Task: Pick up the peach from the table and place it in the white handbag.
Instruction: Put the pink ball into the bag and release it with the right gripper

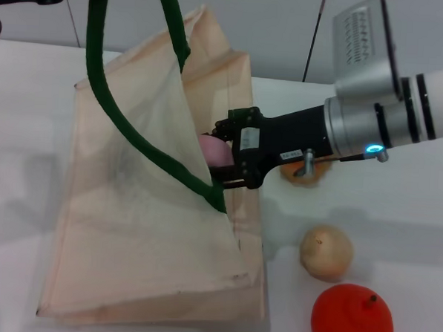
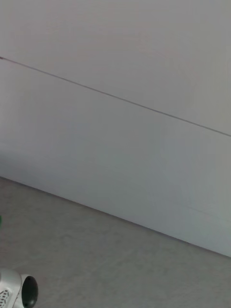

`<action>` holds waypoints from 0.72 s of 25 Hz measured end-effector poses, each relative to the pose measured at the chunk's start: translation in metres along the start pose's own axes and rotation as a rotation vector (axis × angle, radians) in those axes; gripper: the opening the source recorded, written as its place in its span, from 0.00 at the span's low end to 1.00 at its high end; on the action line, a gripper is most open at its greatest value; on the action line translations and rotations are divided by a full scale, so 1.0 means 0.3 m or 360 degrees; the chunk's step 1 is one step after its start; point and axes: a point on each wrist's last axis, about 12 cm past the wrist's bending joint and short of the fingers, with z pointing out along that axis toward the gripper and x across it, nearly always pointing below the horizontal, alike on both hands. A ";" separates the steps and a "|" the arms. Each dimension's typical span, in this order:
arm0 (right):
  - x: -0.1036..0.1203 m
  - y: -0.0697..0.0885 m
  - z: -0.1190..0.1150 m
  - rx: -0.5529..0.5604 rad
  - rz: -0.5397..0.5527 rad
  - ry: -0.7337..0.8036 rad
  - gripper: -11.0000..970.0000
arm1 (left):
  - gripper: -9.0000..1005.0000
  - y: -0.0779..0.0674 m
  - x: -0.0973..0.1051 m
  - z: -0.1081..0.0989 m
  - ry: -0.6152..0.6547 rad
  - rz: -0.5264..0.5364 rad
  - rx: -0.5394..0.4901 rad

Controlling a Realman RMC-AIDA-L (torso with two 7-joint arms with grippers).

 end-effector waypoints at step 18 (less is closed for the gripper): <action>0.011 0.010 0.025 0.0019 -0.0019 -0.0031 0.61 | 0.16 0.000 0.000 0.004 -0.0001 0.0001 0.0004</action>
